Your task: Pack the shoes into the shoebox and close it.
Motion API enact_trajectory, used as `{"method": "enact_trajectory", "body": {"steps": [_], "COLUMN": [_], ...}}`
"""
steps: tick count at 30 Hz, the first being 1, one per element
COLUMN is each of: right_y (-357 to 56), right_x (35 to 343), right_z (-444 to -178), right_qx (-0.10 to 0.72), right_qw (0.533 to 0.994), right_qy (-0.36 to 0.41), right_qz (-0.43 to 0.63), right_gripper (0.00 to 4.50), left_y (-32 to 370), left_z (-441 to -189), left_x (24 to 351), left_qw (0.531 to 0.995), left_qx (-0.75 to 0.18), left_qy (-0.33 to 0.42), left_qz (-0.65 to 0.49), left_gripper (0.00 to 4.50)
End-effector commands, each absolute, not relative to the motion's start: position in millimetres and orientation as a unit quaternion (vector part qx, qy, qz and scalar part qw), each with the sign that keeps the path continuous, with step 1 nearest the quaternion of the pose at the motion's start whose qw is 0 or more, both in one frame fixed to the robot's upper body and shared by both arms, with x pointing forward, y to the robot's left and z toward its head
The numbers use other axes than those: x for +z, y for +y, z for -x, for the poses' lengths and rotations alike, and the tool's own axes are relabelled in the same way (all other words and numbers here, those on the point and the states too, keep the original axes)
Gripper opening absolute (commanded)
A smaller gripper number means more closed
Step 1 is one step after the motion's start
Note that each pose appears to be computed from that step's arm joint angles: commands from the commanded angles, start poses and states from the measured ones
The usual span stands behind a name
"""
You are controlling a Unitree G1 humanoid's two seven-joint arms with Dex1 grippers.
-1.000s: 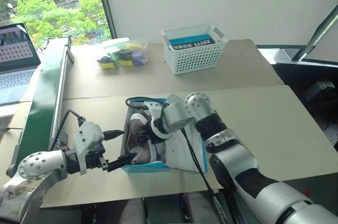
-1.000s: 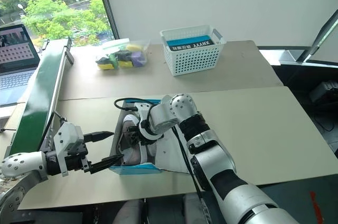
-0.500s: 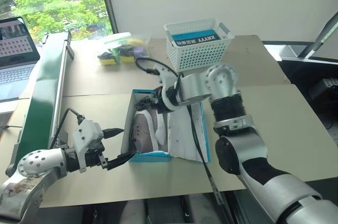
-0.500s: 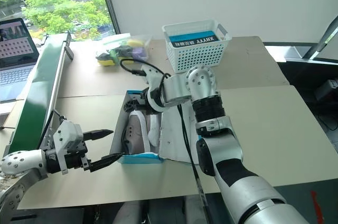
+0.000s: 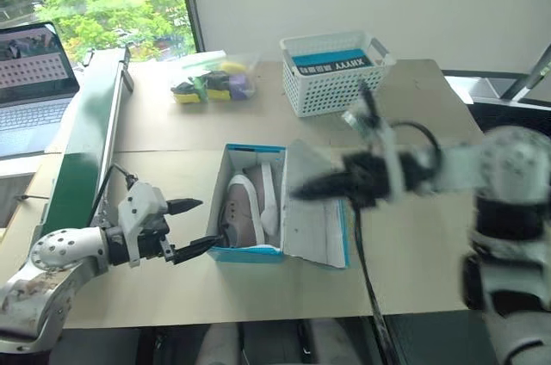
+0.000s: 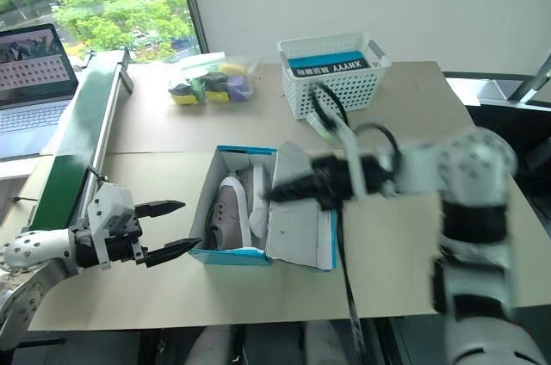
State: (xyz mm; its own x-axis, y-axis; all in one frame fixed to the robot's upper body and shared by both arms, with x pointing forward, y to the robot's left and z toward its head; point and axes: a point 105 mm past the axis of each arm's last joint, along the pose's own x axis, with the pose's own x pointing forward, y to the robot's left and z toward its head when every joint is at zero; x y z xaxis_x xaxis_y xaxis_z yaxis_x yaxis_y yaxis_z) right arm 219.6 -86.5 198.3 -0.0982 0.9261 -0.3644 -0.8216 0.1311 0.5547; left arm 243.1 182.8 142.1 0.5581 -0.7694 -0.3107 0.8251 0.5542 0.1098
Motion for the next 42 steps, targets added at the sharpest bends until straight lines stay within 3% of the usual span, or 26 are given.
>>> {"method": "enact_trajectory", "body": {"steps": [1,5,11,25,33,38,42], "right_y": [-93,-103,-102,-107,-135,-157,-174], "right_x": [172,129,86,46,29,25,13], "right_z": [-184,-171,-202,-238,-272,-287,-290], "right_qx": [0.688,0.668,0.58,0.416,0.207,0.058,-0.021], "right_qw": [0.621,0.625,0.704,0.807,0.903,0.926,0.914], "right_qy": [0.376,0.398,0.396,0.413,0.371,0.314,0.287], "right_qz": [-0.013,0.057,0.104,0.069,-0.065,-0.2,-0.285], "right_gripper": [0.03,0.03,0.03,0.03,0.03,0.03,0.03], "left_y": [178,177,176,177,177,176,173], "left_z": [-245,-247,-251,-262,-263,-262,-261], "left_x": [152,150,151,153,155,156,157], "left_qw": [0.867,0.86,0.854,0.841,0.837,0.835,0.834], "left_qx": [-0.469,-0.481,-0.491,-0.51,-0.515,-0.518,-0.521], "left_qy": [0.098,0.104,0.105,0.108,0.108,0.105,0.104], "left_qz": [-0.135,-0.138,-0.139,-0.147,-0.151,-0.151,-0.15], "left_gripper": [4.5,4.5,4.5,4.5,4.5,4.5,4.5]}}
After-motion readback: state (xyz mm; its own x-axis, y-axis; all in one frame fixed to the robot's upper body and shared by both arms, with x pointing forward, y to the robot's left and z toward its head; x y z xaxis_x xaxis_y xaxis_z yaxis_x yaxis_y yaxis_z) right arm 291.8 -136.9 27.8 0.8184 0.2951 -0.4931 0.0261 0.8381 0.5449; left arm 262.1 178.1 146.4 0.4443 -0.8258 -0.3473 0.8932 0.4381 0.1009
